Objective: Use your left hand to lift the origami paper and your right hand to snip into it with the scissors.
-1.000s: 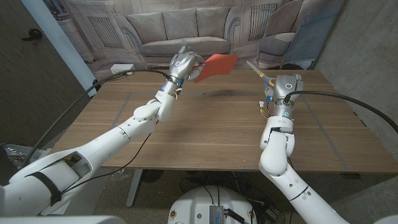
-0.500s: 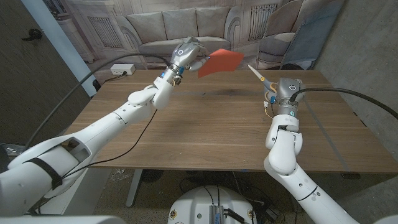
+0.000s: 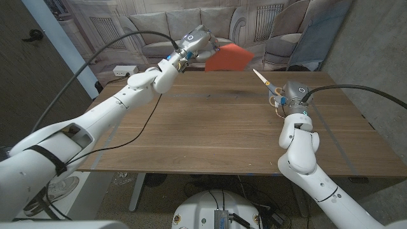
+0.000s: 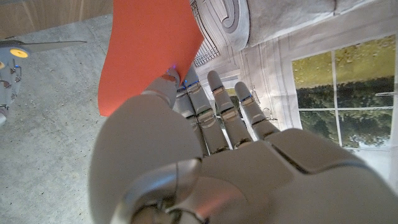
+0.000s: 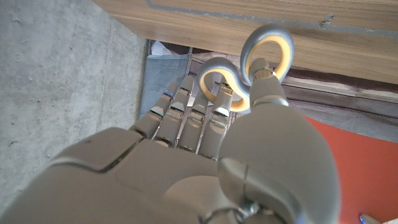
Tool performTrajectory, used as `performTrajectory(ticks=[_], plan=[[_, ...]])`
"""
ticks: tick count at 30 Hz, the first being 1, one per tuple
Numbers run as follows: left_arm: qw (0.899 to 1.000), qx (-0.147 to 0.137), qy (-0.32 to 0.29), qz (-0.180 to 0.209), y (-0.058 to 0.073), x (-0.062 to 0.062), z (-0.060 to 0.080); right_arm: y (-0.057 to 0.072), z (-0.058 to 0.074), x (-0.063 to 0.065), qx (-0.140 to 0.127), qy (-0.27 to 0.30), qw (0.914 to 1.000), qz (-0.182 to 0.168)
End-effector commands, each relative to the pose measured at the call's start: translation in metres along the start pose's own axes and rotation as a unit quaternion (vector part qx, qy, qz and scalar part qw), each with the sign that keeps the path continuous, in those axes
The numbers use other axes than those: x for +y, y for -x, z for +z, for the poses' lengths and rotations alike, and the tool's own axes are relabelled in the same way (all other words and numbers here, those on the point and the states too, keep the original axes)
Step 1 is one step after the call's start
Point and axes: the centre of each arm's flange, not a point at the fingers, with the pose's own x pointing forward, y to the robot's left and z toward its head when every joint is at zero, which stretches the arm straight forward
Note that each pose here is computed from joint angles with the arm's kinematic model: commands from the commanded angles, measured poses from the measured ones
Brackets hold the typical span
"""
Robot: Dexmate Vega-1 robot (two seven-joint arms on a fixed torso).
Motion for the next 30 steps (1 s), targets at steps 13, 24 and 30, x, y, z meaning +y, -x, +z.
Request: performTrajectory(ticks=[13,24,30], plan=[[0.981,-0.059,-0.088,-0.162,-0.074,0.034,0.022,-0.013,-0.012,0.004,-0.044,-0.145,0.9848,0.084],[0.971,-0.072,-0.128,-0.188,-0.09,0.038,0.034,-0.019,-0.014,0.013,-0.061,-0.172,0.9736,0.137],[0.972,-0.035,-0.062,-0.225,-0.104,0.041,0.022,-0.019,-0.003,0.023,-0.08,-0.192,0.9667,0.149]])
